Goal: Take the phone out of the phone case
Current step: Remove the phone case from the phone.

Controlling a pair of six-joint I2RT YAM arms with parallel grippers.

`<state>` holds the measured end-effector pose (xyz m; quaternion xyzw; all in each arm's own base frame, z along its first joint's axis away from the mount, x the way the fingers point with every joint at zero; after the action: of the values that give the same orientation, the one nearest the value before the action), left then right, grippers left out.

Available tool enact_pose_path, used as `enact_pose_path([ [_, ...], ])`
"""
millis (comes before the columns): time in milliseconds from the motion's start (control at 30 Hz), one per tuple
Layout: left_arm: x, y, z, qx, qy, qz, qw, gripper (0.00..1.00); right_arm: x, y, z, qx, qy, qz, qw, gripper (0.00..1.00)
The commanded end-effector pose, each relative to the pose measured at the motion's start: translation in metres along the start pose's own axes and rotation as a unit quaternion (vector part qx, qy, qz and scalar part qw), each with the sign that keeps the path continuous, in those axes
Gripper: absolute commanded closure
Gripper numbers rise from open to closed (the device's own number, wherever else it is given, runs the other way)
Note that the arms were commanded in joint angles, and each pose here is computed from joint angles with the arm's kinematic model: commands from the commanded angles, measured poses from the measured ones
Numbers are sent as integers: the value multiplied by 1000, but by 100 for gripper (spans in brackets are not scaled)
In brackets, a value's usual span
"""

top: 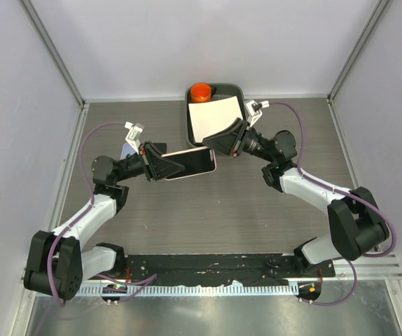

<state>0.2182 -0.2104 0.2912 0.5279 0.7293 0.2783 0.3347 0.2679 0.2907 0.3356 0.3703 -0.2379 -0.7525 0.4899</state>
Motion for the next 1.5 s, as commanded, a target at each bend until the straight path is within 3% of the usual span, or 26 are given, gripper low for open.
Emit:
enact_pose_path([
  [0, -2, 14, -14, -55, -18, -21, 998, 99, -4, 0, 16, 27, 31, 5, 999, 61],
  [133, -2, 14, -14, -54, -18, -21, 998, 100, -5, -2, 16, 29, 30, 9, 999, 62],
  [367, -2, 13, -16, -60, -21, -18, 998, 100, -5, -3, 13, 25, 28, 12, 999, 73],
  [767, -1, 12, -20, -67, -30, -14, 997, 99, -6, 2, 26, -14, 47, 5, 999, 63],
  [1033, -1, 13, -22, -71, -35, -13, 997, 100, -7, 0, 22, -27, 48, 9, 998, 77],
  [1467, -1, 10, -47, -120, -86, 9, 989, 100, -9, 2, 23, -54, 48, 10, 997, 88],
])
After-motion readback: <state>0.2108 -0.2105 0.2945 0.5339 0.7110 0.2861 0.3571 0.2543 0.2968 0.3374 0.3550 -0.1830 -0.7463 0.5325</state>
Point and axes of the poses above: each gripper's point midway between its finger pads, its own x axis back along the fingers, its own z axis along the line the jaws close on, y = z × x, the point moved 2 cm from there along x, back along the fingers, and after that the axes turned 1 degree about x, right-handed, at the moved point
